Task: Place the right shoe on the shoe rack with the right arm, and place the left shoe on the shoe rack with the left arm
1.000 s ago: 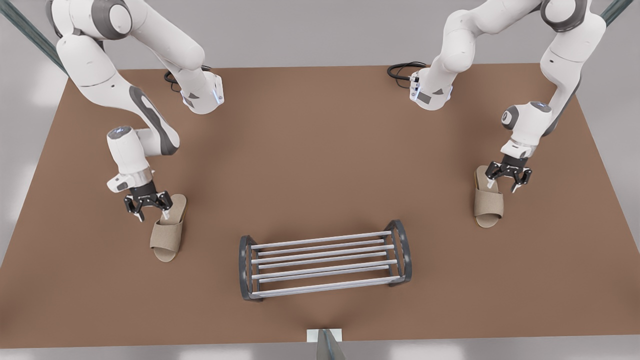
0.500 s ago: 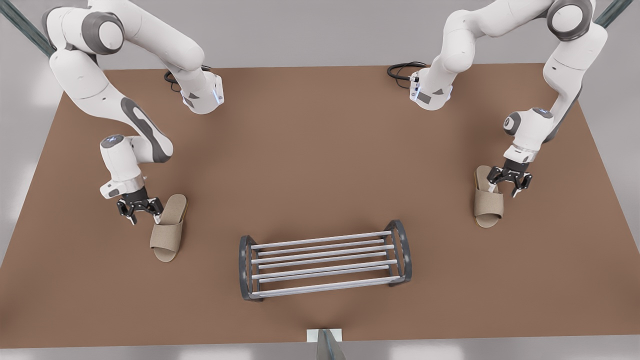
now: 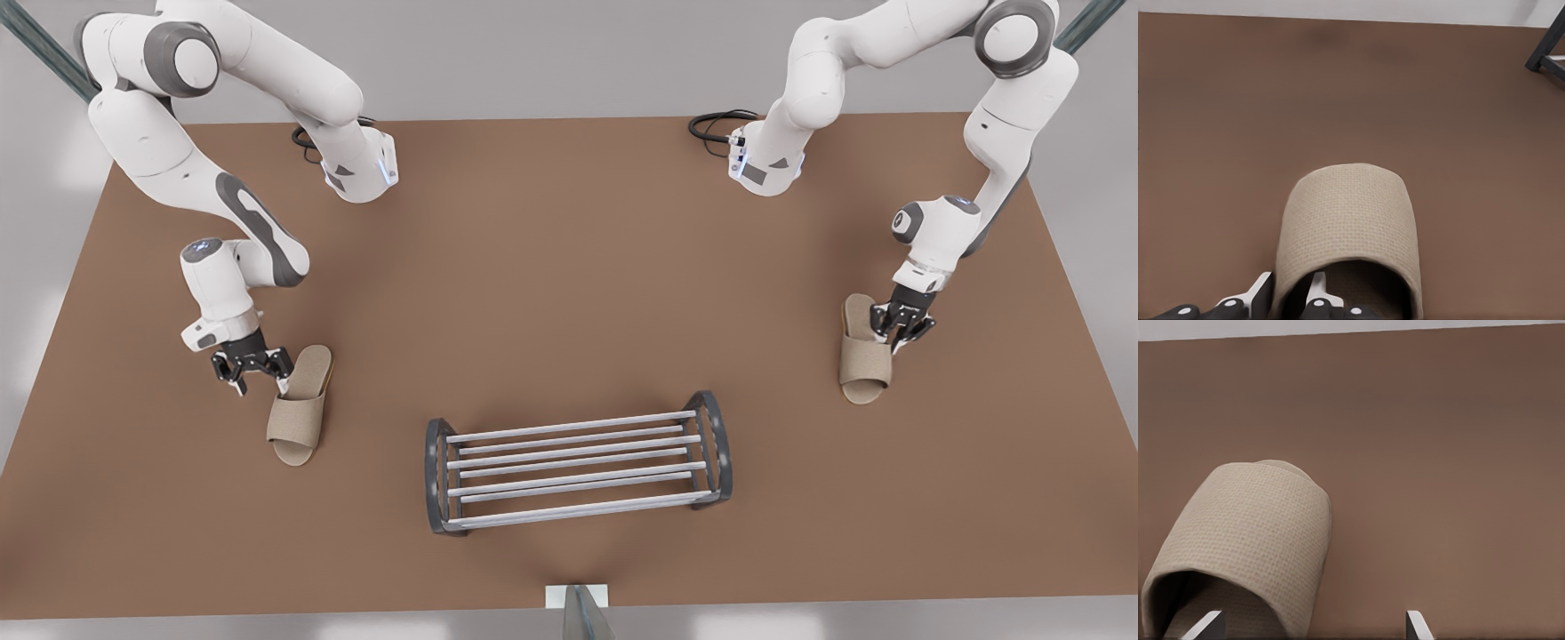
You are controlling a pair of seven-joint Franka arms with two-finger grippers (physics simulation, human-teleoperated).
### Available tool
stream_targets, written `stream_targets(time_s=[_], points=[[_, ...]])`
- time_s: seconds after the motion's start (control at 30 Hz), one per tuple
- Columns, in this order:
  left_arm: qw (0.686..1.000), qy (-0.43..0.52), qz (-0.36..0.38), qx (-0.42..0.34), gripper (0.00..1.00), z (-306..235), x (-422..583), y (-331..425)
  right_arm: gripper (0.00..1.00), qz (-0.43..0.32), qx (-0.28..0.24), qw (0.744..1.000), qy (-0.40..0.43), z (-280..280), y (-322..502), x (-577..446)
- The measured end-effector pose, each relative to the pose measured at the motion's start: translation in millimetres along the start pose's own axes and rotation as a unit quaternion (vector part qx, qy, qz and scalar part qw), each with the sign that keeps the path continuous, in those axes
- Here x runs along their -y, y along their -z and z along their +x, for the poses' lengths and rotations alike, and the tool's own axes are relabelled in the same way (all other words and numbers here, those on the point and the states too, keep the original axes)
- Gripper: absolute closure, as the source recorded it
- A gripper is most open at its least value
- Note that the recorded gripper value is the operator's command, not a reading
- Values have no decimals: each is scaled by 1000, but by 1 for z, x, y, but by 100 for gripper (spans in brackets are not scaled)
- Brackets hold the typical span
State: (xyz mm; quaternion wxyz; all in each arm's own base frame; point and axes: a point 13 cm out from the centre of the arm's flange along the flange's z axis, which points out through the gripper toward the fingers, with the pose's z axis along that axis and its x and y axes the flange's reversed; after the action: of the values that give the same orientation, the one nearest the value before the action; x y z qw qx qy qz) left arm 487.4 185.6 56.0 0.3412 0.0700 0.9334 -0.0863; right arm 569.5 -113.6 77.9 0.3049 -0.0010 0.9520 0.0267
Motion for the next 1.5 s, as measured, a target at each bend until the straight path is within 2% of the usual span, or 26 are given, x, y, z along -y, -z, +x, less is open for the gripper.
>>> stream_targets(time_s=[0.07, 0.13, 0.57, 0.67, 0.87, 1.17, 1.27, 1.4, 1.5], points=[[1000, 4, -3, 1, 74, 1, -4, 2, 0, -3, -3, 1000, 1, 3, -2, -3], [1000, 8, -6, 2, 79, 2, -8, 4, 0, -5, -5, 1000, 0, 5, -6, -4], [1000, 12, -14, 11, 79, -13, -11, 11, 0, -16, -9, 1000, -9, 6, -14, -23], [999, -17, -20, 27, 79, -61, 1, 19, 0, -19, -7, 1000, -8, 2, -16, -31], [995, -76, -18, 55, 79, -213, 69, 24, 0, -20, -2, 1000, -18, -5, -24, -27], [997, -60, -36, 30, 79, -392, 238, 41, 0, -18, 0, 999, -33, -7, -33, -19], [998, -36, -49, 2, 79, -417, 300, 44, 0, -18, 2, 999, -36, -10, -33, -19], [997, -4, -69, -33, 79, -425, 377, 44, 19, -19, 2, 999, -42, -10, -33, -19], [993, 19, -97, -57, 79, -417, 418, 33, 47, -18, 2, 999, -48, -10, -33, -18]])
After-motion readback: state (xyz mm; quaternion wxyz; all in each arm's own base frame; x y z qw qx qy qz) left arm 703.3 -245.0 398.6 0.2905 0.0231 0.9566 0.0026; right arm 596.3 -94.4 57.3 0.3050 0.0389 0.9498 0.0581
